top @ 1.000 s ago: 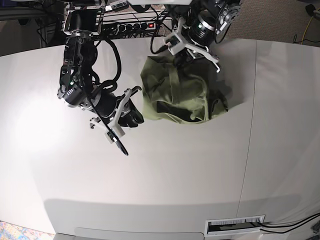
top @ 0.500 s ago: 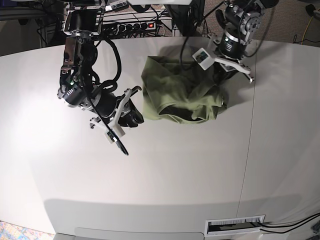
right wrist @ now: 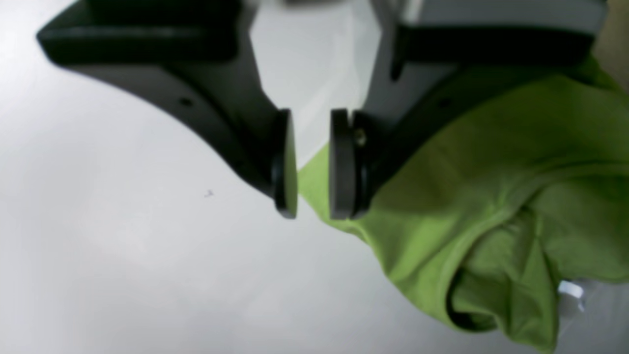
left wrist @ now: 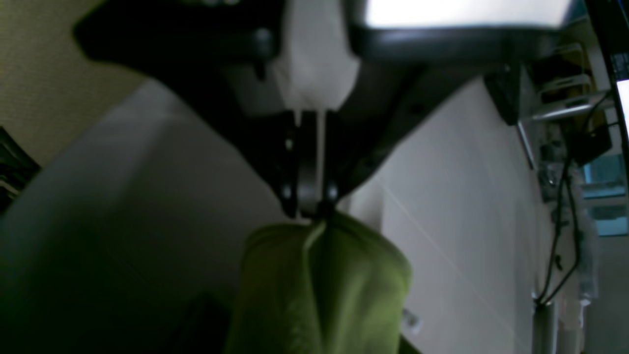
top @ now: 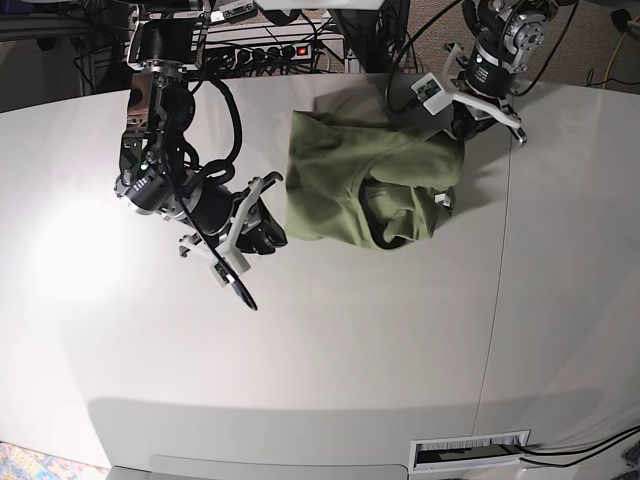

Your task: Fold the T-shirt properly

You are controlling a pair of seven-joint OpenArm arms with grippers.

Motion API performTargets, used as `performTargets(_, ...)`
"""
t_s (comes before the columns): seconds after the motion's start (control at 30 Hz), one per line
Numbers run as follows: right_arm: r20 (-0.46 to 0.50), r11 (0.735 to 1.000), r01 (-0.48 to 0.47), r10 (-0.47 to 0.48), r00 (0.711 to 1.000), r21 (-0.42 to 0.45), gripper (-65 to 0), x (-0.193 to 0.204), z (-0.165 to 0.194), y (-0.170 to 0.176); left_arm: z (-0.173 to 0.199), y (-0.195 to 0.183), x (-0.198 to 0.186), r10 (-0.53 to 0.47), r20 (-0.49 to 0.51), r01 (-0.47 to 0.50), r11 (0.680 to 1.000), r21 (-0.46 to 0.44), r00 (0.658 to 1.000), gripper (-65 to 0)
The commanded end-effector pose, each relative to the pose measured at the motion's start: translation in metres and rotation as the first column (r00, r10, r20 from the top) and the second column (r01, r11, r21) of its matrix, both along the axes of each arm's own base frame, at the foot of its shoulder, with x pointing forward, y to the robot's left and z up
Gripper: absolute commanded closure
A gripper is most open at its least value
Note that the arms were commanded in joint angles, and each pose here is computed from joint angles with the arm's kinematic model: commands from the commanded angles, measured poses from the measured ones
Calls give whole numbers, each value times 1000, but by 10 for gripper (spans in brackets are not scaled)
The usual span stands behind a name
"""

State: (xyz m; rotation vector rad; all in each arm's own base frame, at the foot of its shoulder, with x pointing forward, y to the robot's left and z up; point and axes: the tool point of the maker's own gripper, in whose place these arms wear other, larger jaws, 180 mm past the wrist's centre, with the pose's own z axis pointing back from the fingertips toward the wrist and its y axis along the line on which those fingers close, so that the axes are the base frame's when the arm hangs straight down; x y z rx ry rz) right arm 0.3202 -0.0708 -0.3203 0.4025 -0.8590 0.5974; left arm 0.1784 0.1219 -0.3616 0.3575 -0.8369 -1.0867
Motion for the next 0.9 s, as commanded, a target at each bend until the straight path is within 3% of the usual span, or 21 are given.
performTargets(0.0, 59, 1000, -4, 2, 998, 31, -125, 8, 17, 3, 7, 0, 3, 0, 26, 0, 1000, -13, 1000, 0)
performTargets(0.1, 61, 999, -4, 2, 998, 32, -125, 9, 17, 3, 0, 0, 0, 11, -8, -11, 999, -31, 1000, 0)
performTargets(0.33, 75, 999, -3, 0, 997, 44, -125, 10, 20, 4, -32, 17, -13, 28, -85, -26, 999, 31, 996, 0)
performTargets(0.47, 85, 999, -2, -2, 996, 52, -125, 11, 22, 5, -29, 25, -9, 29, -57, -24, 996, 91, 998, 0)
performTargets(0.57, 90, 999, 0, -4, 996, 44, -125, 13, 23, 4, -16, 42, -1, 103, 11, -104, 980, 169, 995, -160)
performTargets(0.63, 96, 1000, 6, -8, 995, 25, -125, 15, 23, 1, -1, 51, 6, 161, 71, -171, 968, 183, 984, -233)
performTargets(0.77, 119, 1000, 10, -14, 993, 29, -125, 19, 27, 1, 34, 44, 19, 220, 174, -237, 968, 85, 960, -241)
performTargets(0.87, 145, 1000, 20, -23, 989, 18, -125, 24, 30, -1, 56, 22, 21, 263, 146, -249, 962, -112, 954, -232)
